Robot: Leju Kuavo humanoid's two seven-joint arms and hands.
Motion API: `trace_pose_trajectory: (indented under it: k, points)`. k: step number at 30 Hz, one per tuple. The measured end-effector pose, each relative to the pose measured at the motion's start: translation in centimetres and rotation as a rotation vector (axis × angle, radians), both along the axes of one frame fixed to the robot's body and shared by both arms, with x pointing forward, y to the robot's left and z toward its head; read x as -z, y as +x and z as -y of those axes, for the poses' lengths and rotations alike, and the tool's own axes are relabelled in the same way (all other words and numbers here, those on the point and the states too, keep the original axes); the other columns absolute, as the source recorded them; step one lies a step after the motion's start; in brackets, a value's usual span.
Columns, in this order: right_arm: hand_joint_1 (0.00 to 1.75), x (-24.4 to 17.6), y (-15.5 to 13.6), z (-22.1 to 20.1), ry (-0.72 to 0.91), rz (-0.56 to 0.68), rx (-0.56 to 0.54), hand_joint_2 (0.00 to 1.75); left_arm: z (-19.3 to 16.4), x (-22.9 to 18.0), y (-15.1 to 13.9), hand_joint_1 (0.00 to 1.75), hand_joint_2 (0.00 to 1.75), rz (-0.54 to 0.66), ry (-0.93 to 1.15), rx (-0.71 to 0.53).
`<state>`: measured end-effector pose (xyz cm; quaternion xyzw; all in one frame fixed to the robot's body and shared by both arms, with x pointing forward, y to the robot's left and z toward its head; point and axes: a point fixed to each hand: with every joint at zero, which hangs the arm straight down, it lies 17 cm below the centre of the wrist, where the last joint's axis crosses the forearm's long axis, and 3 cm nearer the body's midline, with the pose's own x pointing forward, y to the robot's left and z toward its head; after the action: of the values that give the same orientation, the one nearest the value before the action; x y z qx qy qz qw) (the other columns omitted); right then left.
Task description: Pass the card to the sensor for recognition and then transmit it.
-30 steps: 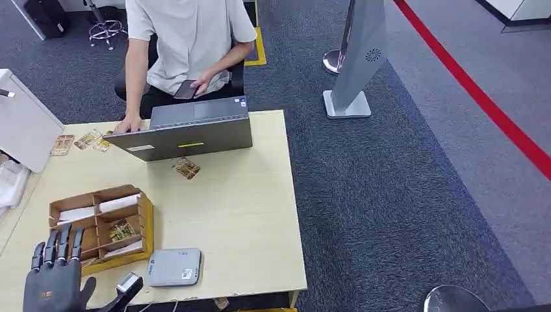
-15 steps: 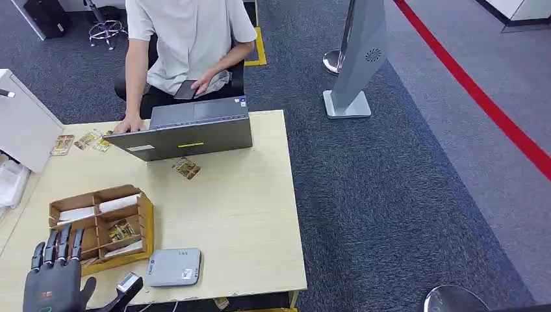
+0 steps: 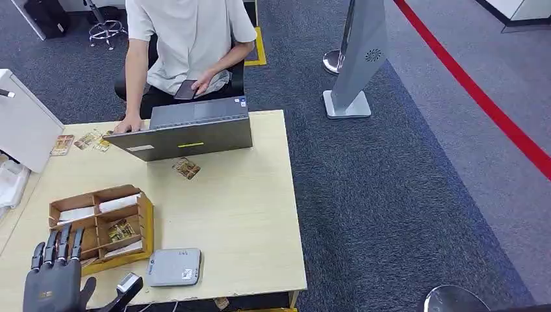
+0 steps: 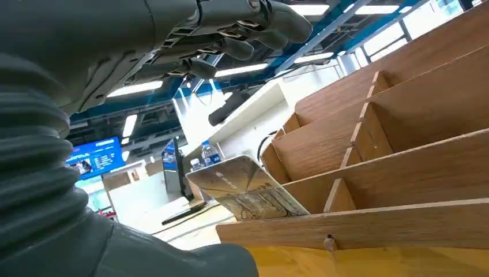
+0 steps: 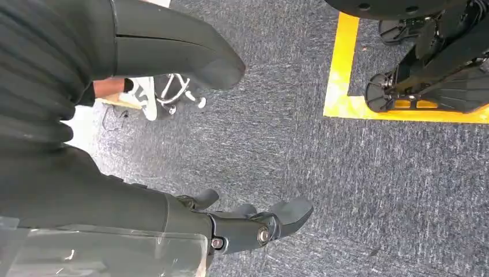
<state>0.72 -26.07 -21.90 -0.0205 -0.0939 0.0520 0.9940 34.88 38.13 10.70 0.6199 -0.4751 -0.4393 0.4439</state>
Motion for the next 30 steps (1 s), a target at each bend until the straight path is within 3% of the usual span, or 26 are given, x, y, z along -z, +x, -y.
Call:
trace_pose_trajectory:
  k: [4, 12, 30]
  points:
    - [0.0, 0.1, -0.3, 0.4, -0.017, -0.013, -0.03, 1.75, -4.4, -0.5, -0.3, 0.0, 1.75, 0.008, 0.024, -0.146]
    - [0.0, 0.2, -0.4, 1.0, -0.022, -0.015, -0.025, 1.75, -9.1, -1.8, -0.3, 0.0, 1.75, 0.018, 0.08, -0.186]
    - [0.0, 0.3, -0.4, 0.9, -0.023, -0.015, -0.035, 1.75, -10.2, -1.6, -0.5, 0.0, 1.75, 0.006, 0.078, -0.218]
